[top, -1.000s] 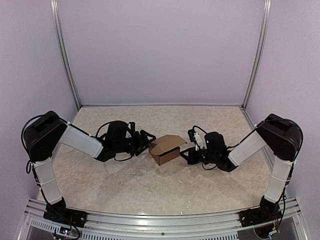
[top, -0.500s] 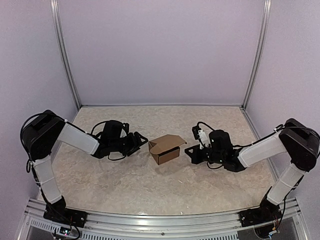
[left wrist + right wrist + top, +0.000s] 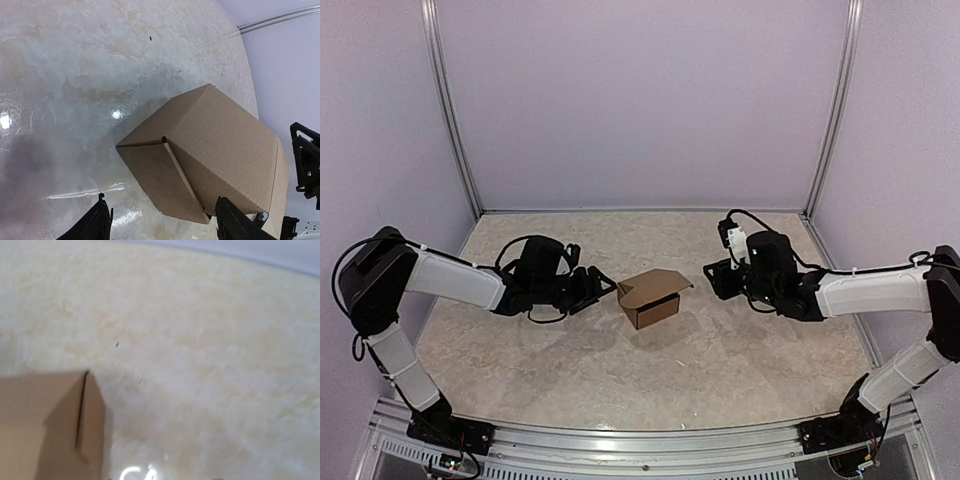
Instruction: Fold the paper box
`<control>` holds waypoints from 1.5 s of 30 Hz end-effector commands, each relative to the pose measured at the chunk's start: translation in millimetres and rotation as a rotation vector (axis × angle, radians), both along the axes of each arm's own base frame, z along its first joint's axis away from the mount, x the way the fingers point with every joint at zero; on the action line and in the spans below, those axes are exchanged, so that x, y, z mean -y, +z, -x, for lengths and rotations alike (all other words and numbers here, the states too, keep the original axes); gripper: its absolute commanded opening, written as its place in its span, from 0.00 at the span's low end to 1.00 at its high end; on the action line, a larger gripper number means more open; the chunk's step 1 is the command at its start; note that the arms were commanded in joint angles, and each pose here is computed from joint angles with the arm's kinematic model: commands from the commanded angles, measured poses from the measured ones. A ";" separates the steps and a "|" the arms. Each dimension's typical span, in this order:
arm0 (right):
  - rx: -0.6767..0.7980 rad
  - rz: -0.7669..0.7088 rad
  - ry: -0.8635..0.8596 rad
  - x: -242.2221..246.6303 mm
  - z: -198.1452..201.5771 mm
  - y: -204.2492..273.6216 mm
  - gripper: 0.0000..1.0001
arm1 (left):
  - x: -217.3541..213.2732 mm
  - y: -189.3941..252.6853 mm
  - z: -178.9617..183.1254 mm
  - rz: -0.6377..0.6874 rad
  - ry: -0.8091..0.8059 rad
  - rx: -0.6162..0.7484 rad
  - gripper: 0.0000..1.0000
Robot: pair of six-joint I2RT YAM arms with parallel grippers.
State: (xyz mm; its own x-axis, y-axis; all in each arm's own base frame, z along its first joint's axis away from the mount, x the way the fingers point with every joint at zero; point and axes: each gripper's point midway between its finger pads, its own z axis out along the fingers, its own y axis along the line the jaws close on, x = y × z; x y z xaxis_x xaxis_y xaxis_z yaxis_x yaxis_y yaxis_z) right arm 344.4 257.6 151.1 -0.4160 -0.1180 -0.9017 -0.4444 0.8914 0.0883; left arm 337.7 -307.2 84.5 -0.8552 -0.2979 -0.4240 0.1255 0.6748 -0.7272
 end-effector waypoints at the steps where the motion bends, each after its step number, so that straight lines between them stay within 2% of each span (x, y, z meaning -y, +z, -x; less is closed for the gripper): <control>1: -0.012 -0.016 -0.028 7.6 -12.4 26.8 0.41 | 9.7 28.1 1.9 -0.020 -0.044 0.045 0.69; 5: -0.049 -0.040 0.044 -5.5 -16.3 39.0 0.45 | 18.0 43.9 -1.3 0.032 -0.041 0.047 0.67; 12: -0.142 -0.092 0.149 -34.8 -16.7 37.9 0.58 | 41.9 55.4 -6.0 0.130 -0.077 0.031 0.66; 24: -0.289 -0.129 0.121 -50.8 -27.2 8.9 0.63 | 44.0 49.9 2.5 0.153 -0.057 -0.024 0.65; 33: -0.357 -0.185 0.138 -68.2 -32.5 -6.0 0.63 | 60.1 51.2 5.2 0.231 -0.075 -0.069 0.62; 45: -0.445 -0.229 0.161 -91.5 -34.9 -24.5 0.62 | 68.4 38.8 3.8 0.245 -0.084 -0.105 0.58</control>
State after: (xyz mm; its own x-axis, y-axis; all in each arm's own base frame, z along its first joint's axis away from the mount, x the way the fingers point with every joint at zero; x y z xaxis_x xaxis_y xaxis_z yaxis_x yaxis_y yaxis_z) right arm 378.3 336.5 130.4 -0.7362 -0.0409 -0.6755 -0.4541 0.7700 0.4483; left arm 329.9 -365.7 117.0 -0.9147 -0.3116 -0.2575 0.0726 0.4998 -0.8631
